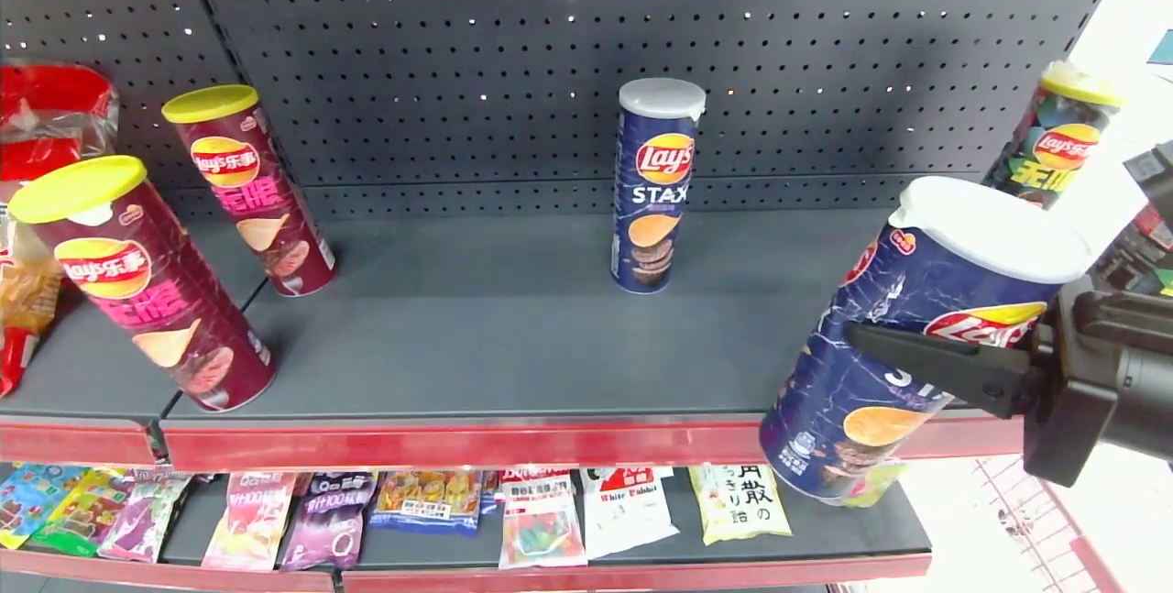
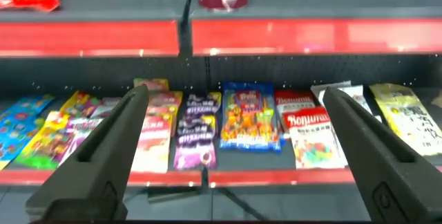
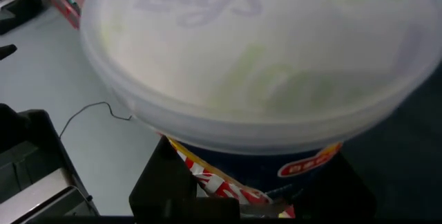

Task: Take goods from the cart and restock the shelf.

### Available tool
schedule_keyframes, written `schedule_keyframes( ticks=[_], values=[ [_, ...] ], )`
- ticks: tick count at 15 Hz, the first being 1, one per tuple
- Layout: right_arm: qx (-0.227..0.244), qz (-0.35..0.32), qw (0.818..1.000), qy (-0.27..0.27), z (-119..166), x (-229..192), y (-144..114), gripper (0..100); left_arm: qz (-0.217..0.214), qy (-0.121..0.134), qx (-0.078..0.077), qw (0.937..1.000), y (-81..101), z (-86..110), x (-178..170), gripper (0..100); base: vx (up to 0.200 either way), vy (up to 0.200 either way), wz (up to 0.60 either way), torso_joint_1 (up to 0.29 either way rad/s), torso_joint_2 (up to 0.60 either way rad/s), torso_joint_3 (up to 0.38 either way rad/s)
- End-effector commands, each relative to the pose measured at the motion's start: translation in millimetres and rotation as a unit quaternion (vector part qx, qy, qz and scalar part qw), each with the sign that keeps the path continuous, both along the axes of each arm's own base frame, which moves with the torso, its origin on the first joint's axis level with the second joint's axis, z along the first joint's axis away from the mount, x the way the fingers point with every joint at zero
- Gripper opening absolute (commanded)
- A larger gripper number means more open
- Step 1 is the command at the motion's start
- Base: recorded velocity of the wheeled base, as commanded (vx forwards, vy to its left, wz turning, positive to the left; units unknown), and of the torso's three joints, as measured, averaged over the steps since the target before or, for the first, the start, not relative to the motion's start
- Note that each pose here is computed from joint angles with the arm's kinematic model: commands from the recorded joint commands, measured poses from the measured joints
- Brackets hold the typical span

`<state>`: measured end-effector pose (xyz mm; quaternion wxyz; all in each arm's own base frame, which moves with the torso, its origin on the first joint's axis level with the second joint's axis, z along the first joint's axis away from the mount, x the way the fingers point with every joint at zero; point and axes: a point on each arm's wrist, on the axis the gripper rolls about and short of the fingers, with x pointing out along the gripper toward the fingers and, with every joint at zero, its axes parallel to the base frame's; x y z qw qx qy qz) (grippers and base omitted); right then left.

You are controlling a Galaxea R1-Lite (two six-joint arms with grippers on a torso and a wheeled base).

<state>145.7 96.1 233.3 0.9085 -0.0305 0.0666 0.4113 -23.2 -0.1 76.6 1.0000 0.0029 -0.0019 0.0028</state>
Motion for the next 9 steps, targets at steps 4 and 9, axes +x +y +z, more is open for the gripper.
schedule_keyframes(
  ticks=[4,9],
  values=[
    [0.001,0.001,1.0,-0.003,1.2,-0.3,0.1,0,0.0,0.0,0.0,1.0,0.0,0.0,0.1,100,0.0,0.0,0.0,0.0,0.0,0.0],
    [0.004,0.0,1.0,-0.008,2.5,-3.5,-1.9,0,0.0,0.0,0.0,1.0,0.0,0.0,0.1,100,0.04,0.0,0.0,-0.002,0.0,0.0]
  ],
)
